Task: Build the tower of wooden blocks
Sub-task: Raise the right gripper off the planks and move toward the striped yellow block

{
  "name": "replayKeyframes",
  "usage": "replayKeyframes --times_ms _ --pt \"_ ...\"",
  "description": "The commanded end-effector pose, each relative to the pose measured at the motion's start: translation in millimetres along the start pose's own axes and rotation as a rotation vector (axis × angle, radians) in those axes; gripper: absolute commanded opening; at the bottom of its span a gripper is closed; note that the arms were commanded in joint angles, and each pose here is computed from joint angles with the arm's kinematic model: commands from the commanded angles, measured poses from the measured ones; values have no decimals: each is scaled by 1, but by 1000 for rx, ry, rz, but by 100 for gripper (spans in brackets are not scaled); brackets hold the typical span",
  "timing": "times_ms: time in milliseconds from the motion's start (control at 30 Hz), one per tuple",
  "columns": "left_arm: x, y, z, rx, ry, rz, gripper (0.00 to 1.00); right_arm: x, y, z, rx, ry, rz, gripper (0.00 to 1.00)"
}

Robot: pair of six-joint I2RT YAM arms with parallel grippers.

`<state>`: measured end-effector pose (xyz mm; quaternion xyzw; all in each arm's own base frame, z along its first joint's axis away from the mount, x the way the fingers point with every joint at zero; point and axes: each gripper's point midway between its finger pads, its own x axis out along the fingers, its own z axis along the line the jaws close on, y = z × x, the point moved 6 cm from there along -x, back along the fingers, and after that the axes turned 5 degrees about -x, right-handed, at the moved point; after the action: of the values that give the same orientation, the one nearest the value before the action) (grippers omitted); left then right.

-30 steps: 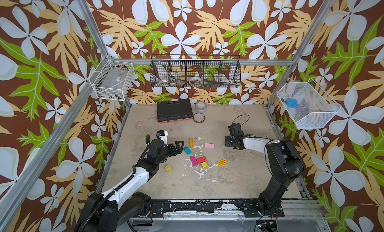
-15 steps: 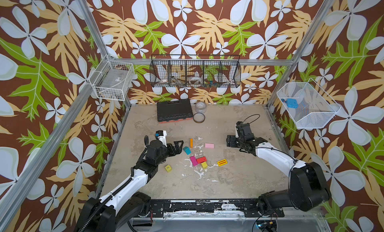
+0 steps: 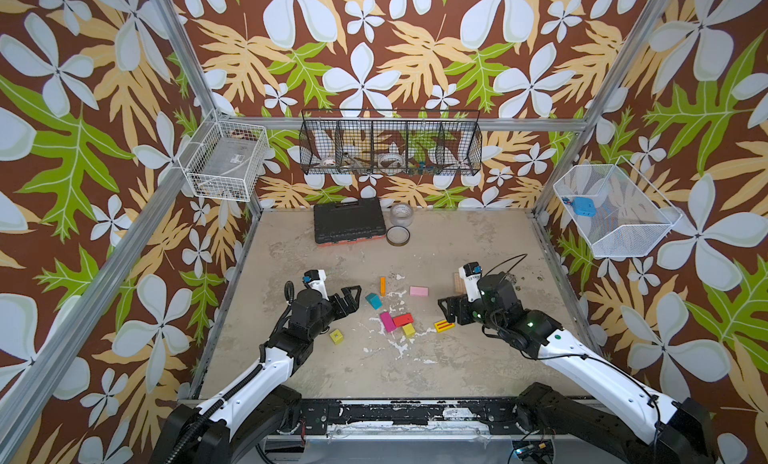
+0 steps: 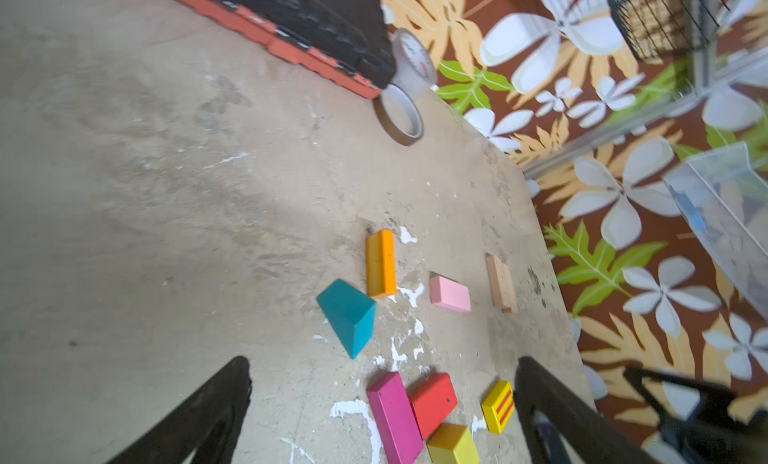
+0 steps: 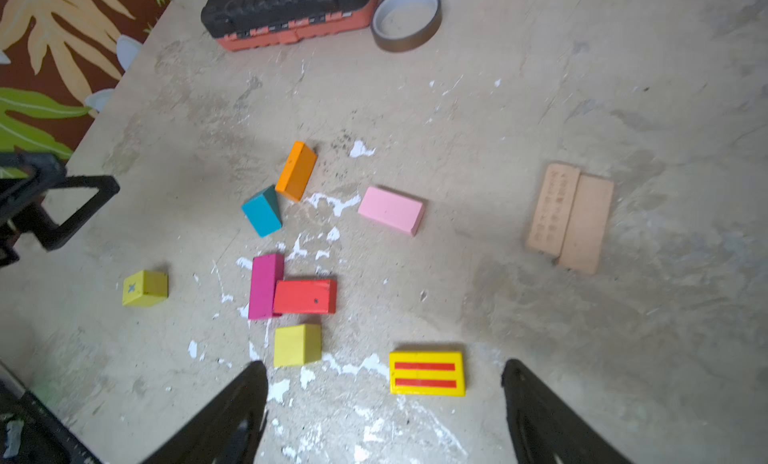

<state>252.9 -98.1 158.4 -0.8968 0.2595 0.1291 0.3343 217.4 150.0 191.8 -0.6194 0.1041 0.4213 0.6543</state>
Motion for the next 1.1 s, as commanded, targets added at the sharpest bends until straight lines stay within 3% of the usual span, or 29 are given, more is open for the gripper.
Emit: replayKeyframes --times_ms 0,67,167,267,367,600,733,933,1067 --pt "-4 -17 -7 -87 115 -112 100 3 20 0 20 43 44 88" --pt "-9 -18 -6 -29 128 -155 100 10 37 -1 18 65 84 88" --pt "-13 -16 12 -30 8 -164 100 23 62 -5 39 78 141 87" --pt "-13 -15 5 17 45 -141 100 34 77 -6 60 86 148 85" --pt "-16 -25 4 6 12 -196 100 41 85 -9 71 114 138 86" --pt "-40 -43 13 -53 -61 -368 100 48 86 -5 45 116 165 88" --pt "-58 -51 6 -37 -23 -442 100 60 88 -4 22 145 225 86" --pt "-70 -58 -1 -17 -40 -471 100 69 86 -15 9 283 265 87" --pt "-71 -62 -9 -56 -68 -420 100 66 80 -20 13 319 245 89"
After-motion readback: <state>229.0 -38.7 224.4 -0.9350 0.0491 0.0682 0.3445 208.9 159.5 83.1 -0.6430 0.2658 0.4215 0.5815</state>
